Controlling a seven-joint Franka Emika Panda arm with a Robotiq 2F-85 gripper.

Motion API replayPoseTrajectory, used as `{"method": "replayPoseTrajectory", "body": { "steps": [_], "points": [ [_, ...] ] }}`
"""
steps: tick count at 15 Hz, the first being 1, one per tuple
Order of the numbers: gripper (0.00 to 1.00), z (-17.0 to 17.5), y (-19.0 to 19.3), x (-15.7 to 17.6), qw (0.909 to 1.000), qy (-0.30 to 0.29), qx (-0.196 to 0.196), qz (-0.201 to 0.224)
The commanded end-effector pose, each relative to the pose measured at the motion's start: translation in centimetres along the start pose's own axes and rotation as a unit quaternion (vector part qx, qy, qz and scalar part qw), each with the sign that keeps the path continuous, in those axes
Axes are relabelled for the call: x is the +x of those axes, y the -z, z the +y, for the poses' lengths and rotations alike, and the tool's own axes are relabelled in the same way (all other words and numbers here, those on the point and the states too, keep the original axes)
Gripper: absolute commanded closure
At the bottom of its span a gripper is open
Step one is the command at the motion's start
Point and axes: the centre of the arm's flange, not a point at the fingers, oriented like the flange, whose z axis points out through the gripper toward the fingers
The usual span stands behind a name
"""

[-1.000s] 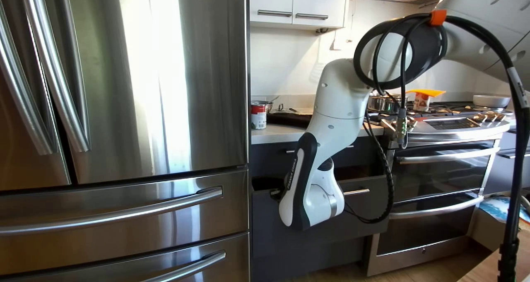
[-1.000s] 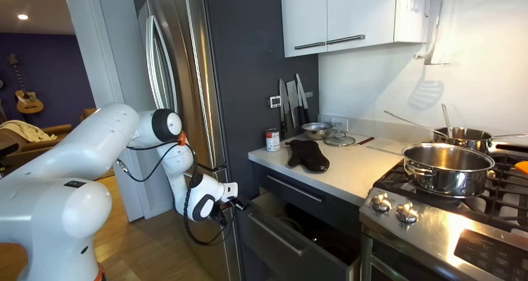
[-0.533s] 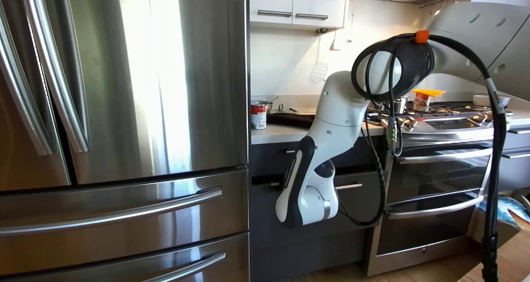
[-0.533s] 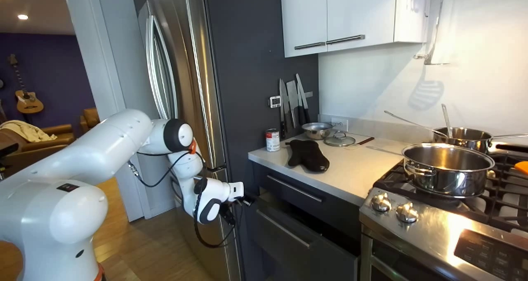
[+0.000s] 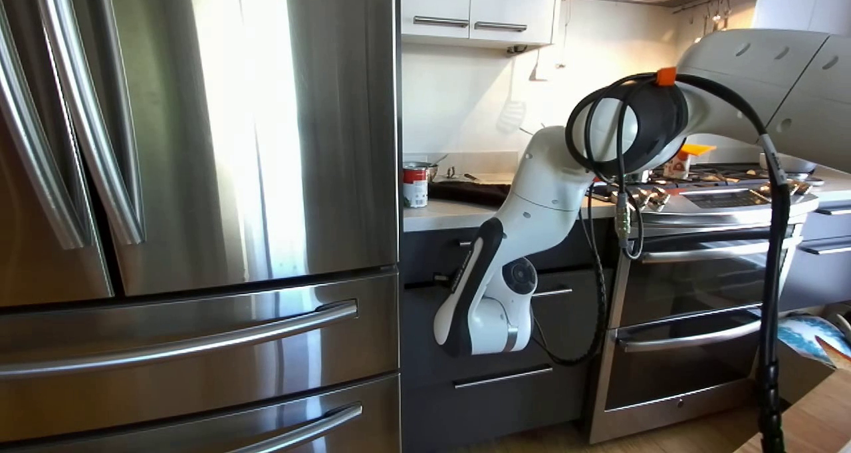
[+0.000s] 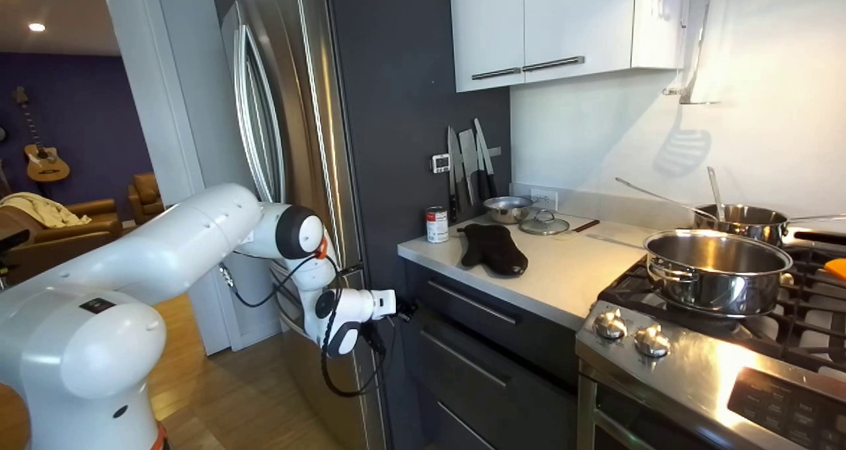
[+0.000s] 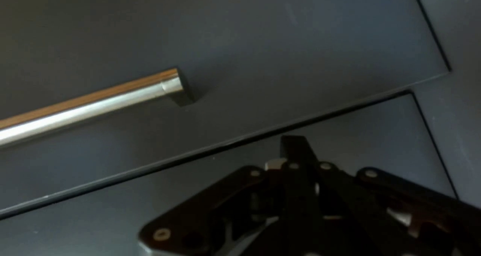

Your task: Close the opened drawer

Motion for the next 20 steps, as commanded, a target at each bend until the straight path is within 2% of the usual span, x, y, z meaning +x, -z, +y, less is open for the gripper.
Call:
{"method": "replayPoseTrajectory", "body": {
  "steps": [1, 5, 9, 11, 12, 20],
  "points": [
    [1.00, 0.3, -1.1, -0.8, 0.9983, -0.007, 0.016, 0.056],
    [1.00, -0.1, -1.4, -0.1, 0.9937, -0.020, 0.023, 0.108],
    [1.00, -0.4, -2.5, 0.8, 0.9900, -0.012, 0.027, 0.138],
    [1.00, -0.6, -3.0, 1.4, 0.9895, -0.012, 0.033, 0.140],
    [0.99, -0.7, -1.6, 2.0, 0.9920, -0.017, 0.026, 0.122],
    [1.00, -0.7, -2.2, 2.2, 0.9907, -0.008, 0.028, 0.133]
  ]
}}
